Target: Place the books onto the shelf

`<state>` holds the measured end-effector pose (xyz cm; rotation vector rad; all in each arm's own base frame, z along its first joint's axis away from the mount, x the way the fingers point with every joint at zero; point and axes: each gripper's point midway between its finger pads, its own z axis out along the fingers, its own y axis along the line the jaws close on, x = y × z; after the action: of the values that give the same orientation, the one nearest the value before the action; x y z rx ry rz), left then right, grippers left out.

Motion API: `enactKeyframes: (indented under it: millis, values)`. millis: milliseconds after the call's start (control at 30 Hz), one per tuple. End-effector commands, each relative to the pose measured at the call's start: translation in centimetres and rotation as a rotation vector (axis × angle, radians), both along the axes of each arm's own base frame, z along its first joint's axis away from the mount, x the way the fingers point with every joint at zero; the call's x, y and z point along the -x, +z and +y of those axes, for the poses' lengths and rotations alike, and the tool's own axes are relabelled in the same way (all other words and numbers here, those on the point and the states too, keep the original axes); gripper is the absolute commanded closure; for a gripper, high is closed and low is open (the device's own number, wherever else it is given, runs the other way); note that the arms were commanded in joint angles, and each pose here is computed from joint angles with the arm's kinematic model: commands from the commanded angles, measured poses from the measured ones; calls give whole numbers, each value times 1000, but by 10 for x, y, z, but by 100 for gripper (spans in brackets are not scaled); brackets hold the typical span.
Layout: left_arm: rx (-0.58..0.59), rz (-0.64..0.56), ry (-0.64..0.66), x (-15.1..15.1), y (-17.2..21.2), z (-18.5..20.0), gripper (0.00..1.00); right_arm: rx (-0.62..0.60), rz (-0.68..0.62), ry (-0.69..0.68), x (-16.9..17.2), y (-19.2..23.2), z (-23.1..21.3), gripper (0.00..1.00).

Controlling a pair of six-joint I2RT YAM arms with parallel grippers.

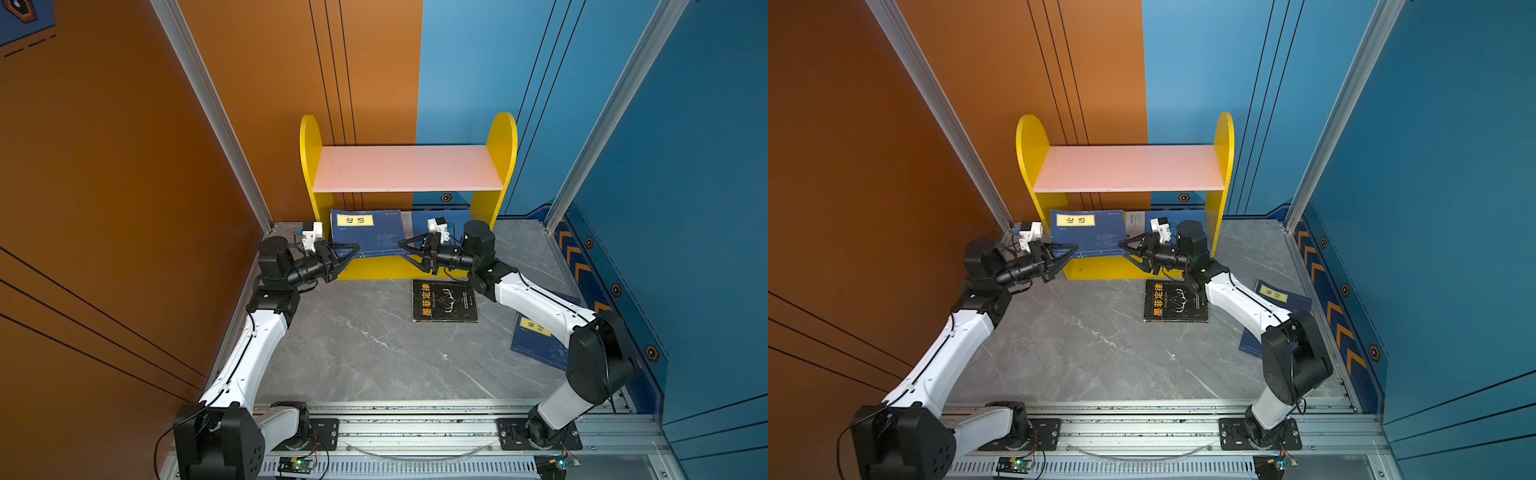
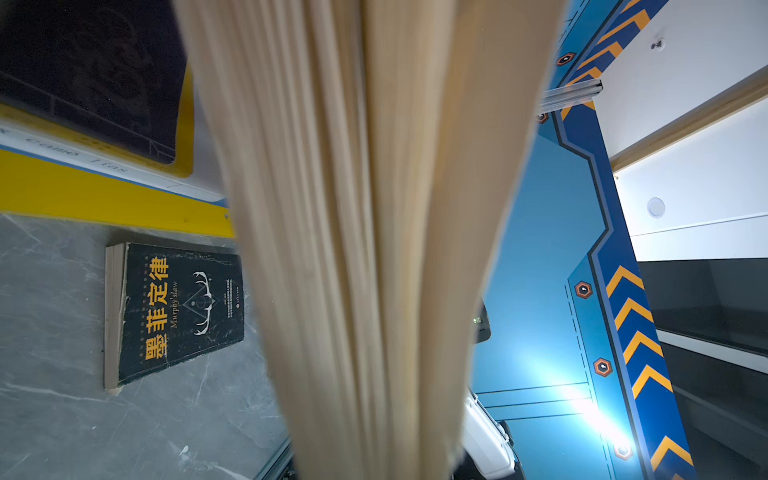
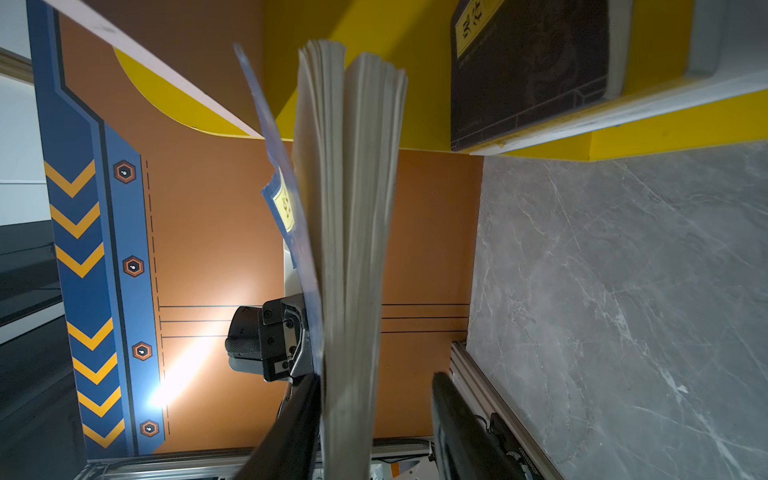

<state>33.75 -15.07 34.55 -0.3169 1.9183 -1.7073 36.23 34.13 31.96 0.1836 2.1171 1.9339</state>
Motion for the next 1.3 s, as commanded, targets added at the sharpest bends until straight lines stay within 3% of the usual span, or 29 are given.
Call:
enactKeyframes:
  millis: [0, 133, 900, 1033, 1200, 1267]
  values:
    - [7, -78, -62, 6, 16, -3, 95, -32, -62, 24, 1, 18, 9, 59]
    - [6, -80, -78, 4, 15, -3, 95, -28, -62, 19, -1, 17, 8, 67]
    - [10, -33, -77, -21, 0, 6, 96, 14, -56, 22, 2, 5, 6, 84]
    - [-2, 16, -31, -27, -6, 12, 76, 28, -66, -16, -4, 5, 3, 88]
    - [-133, 30, 71, -22, -1, 24, 38, 105, -121, -118, -14, 5, -9, 94]
    - [-195, 63, 123, -18, -4, 33, 35, 105, -136, -142, -18, 9, -11, 94]
